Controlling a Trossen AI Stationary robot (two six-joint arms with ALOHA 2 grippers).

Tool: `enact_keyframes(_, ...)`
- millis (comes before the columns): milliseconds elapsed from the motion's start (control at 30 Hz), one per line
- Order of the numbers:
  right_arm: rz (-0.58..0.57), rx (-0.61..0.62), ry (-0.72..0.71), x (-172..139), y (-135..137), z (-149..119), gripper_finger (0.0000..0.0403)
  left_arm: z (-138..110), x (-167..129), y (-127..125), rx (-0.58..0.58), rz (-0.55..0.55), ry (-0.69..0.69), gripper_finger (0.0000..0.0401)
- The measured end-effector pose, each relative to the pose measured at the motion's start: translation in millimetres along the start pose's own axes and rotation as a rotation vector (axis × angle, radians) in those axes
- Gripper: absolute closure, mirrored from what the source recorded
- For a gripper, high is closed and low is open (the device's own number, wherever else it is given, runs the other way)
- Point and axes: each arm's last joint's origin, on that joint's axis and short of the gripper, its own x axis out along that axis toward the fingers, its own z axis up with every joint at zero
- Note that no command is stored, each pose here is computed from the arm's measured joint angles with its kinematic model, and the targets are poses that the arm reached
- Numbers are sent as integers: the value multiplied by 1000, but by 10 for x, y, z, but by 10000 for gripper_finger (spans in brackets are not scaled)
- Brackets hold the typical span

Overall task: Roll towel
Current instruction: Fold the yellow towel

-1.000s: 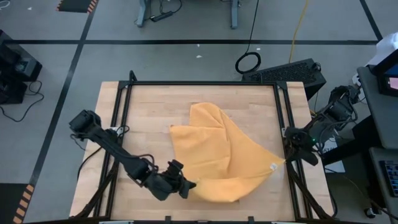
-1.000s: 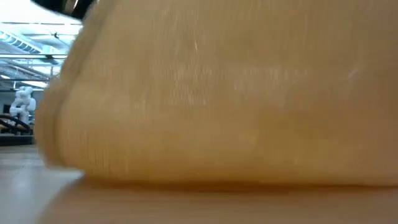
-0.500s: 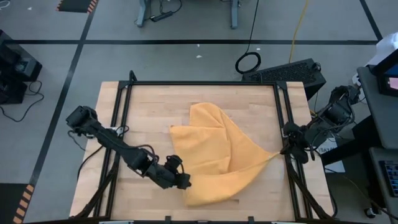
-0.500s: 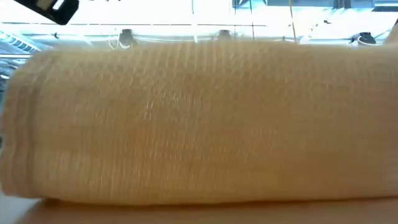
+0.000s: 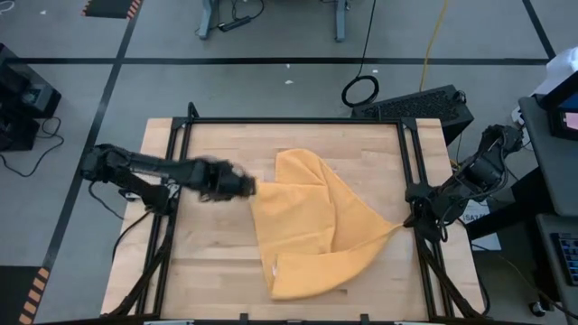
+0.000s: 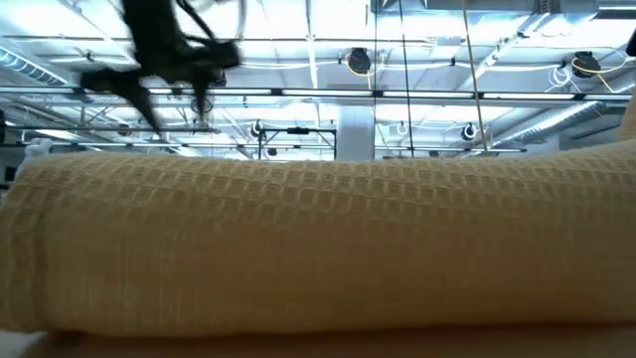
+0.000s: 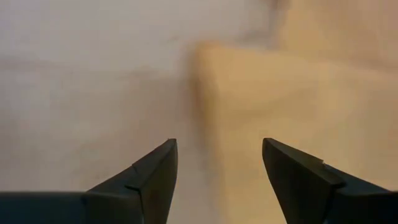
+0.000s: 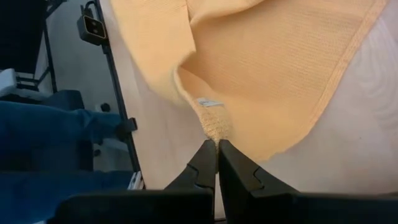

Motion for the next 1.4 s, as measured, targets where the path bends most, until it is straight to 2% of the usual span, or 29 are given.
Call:
enact_keyframes(133,0,12,2,0,0,-1,403,377,292,-35,-40,-105,11,162)
enact_keyframes(200,1,23,3,1,1,-1,403,518,428,11,-65,-99,33,162)
enact_keyframes(267,0,38,3,1,0,-1,403,606,539,101,-64,-61,71,162)
enact_keyframes(467,1,40,4,1,1,-1,403,670,775,243,-34,-133,151,173)
enact_keyframes(533,1,40,5,1,0,-1,403,660,828,264,-34,-164,144,192)
enact_keyframes(667,0,40,2,1,0,-1,403,619,974,373,-41,-120,155,249)
enact_keyframes(900,-10,38,2,2,-7,-3,403,621,1123,373,45,-172,89,385)
enact_keyframes(1033,-12,59,2,3,-8,-3,403,715,1059,334,85,-198,23,395)
enact_keyframes(1100,-13,86,1,3,-7,-2,403,790,932,294,107,-230,-49,397)
enact_keyframes(1233,-14,140,3,7,-4,-3,403,938,483,199,164,-280,-282,398)
enact_keyframes(1333,-10,186,25,11,2,-9,403,973,73,244,184,-234,-413,399)
enact_keyframes(1400,1,214,58,11,7,-18,403,942,-126,321,205,-187,-452,399)
